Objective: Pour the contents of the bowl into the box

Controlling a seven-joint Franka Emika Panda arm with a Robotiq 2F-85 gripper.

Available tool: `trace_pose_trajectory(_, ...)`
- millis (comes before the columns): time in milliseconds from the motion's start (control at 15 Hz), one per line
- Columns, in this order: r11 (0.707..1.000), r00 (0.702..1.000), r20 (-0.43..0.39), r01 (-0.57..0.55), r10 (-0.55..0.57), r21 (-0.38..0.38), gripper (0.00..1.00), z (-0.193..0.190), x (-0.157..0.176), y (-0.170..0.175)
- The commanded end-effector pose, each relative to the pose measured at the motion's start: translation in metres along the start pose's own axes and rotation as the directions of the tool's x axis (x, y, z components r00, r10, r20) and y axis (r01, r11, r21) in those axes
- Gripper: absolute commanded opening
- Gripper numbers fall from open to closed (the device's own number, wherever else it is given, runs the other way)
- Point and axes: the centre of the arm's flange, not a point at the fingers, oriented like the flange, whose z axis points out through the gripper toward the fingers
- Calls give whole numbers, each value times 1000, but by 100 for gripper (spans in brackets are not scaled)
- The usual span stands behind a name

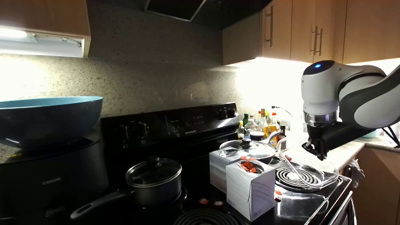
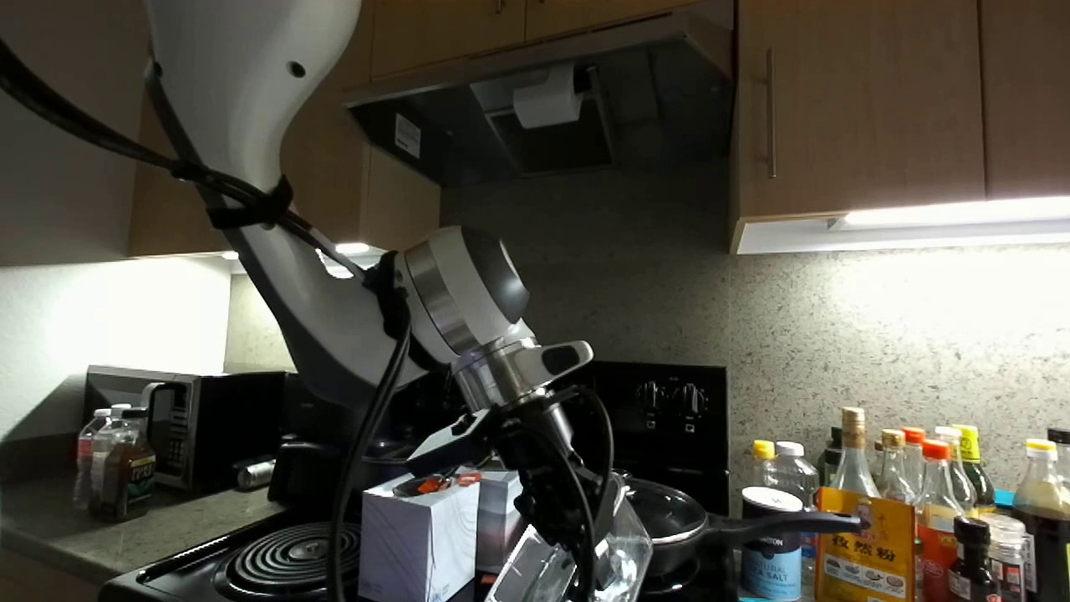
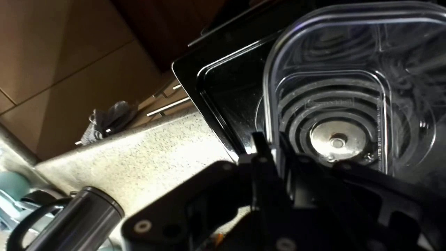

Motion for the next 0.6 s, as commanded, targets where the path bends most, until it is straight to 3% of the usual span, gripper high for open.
trace_pose_trajectory(0,989,993,6,114,-115,100,2,23,19,4)
trace_pose_trajectory(267,941,961,56,251,-269,227,2,10,20,2)
trace_pose_trajectory(533,887,909,144,330,-391,323,2,-5,3,-14)
